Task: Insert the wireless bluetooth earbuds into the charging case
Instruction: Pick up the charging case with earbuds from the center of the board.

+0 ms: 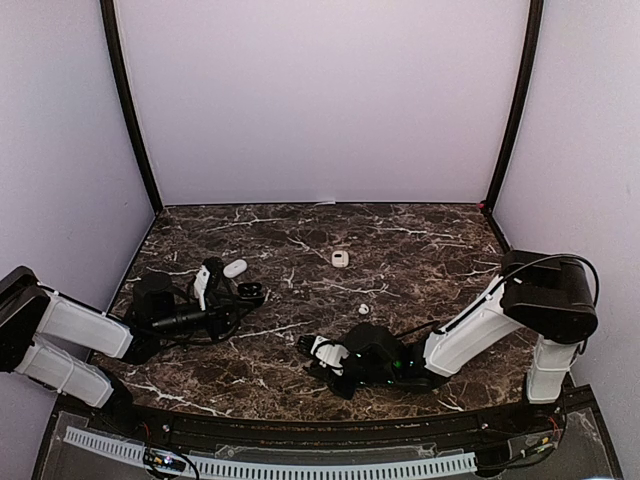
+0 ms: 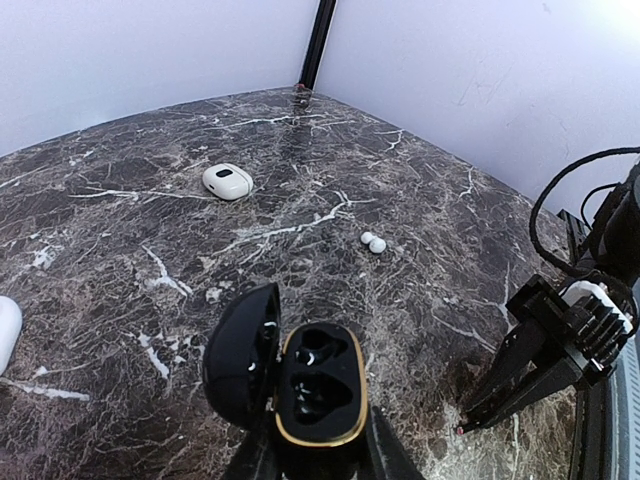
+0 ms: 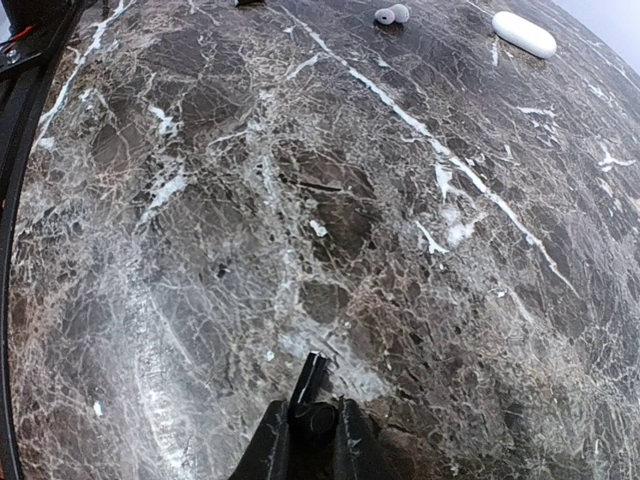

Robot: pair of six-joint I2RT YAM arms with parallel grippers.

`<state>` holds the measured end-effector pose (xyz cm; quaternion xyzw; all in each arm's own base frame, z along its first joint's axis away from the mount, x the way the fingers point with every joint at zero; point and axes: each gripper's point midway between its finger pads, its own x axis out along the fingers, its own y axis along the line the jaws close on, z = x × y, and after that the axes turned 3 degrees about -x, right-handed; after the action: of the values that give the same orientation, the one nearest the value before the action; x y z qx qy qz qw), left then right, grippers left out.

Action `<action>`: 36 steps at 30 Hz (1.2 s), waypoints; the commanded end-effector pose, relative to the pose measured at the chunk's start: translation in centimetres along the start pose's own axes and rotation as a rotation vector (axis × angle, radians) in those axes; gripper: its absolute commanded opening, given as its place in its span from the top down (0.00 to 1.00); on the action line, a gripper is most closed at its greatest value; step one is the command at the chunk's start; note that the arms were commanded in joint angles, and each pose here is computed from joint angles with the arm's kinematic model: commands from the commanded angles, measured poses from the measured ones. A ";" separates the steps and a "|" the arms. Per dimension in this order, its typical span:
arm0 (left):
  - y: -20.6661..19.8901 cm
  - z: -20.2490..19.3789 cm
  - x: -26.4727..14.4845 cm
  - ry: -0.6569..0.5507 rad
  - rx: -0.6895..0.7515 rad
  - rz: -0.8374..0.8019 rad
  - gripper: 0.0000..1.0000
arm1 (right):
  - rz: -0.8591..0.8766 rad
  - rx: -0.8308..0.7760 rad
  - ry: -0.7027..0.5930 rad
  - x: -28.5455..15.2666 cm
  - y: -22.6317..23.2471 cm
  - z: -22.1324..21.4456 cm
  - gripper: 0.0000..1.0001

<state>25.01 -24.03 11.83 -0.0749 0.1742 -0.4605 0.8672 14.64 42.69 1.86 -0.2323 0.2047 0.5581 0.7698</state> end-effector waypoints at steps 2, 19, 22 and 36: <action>-0.3 1.4 0.3 -0.033 0.033 -0.008 0.84 | 0.002 -0.004 0.009 0.2 0.2 -0.3 0.89; -0.7 1.4 0.4 -0.031 0.047 -0.020 0.84 | -0.007 0.026 -0.051 -1.6 -0.2 1.5 0.94; -0.8 1.4 0.4 -0.031 0.053 -0.023 0.84 | -0.008 0.041 -0.062 -2.0 -0.4 1.8 0.95; -4.7 0.2 1.0 -0.039 0.237 -0.143 0.85 | 0.103 0.216 -0.121 -5.5 -1.4 4.1 0.95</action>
<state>23.23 -25.95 11.91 -0.0351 0.1525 -0.5008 0.8513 14.92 40.21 6.04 -0.1577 0.2154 0.5629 0.7822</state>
